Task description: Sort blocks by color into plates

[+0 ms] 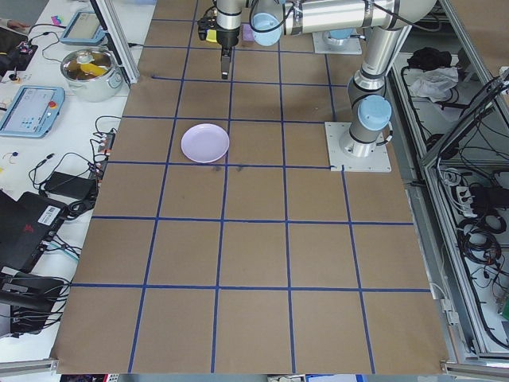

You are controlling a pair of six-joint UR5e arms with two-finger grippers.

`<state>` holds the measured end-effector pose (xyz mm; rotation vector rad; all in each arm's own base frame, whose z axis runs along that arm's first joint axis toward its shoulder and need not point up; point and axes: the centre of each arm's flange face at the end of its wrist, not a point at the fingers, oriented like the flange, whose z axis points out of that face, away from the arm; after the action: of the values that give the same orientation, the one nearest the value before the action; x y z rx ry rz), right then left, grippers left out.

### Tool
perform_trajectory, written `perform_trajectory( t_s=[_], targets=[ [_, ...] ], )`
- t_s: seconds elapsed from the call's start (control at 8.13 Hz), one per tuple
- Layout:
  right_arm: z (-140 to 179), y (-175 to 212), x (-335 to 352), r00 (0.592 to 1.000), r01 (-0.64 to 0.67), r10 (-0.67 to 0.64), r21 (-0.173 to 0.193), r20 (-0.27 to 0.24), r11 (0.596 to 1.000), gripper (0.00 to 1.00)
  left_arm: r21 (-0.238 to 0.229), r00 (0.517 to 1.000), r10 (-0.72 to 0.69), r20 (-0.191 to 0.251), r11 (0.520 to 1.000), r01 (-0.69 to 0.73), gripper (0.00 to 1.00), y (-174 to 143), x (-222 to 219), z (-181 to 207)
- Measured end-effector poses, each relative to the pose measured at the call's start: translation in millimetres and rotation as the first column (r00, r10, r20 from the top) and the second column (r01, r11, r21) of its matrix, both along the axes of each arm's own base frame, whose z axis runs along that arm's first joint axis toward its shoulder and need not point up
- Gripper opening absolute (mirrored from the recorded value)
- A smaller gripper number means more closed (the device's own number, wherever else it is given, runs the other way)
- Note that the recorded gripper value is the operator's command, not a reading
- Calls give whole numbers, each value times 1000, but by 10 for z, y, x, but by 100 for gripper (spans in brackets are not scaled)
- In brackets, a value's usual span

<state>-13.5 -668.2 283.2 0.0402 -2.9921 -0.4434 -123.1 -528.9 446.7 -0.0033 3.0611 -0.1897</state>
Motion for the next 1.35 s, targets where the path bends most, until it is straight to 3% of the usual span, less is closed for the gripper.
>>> perform_trajectory(
  t_s=[0.12,0.25,0.37,0.61,0.98,1.11,1.35],
  targets=[
    [-164,-135,60,1000,-9,9,-8,-2,1000,61,2,1000,0,0,1000,0,100,-3,-1,-8],
    [-277,-196,85,1000,-11,11,-9,-3,1000,95,1,1000,-1,0,1000,1,100,0,-3,-2],
    [-344,-221,100,1000,-14,14,-7,-2,1000,100,1,1000,-1,-2,1000,1,100,-2,-6,-9],
    [-378,-219,122,1000,-20,20,1,1,1000,100,2,1000,1,-5,1000,-1,100,-8,1,-14],
    [-161,-130,147,1000,-13,13,7,-3,1000,100,4,1000,7,-5,1000,-7,100,-30,34,-30],
    [-75,-52,162,1000,-6,6,35,1,999,100,5,1000,7,-5,1000,-7,100,-34,36,-36],
    [-36,171,200,1000,3,-5,129,15,992,100,6,1000,8,-6,1000,-8,100,-35,38,-43]
  ],
)
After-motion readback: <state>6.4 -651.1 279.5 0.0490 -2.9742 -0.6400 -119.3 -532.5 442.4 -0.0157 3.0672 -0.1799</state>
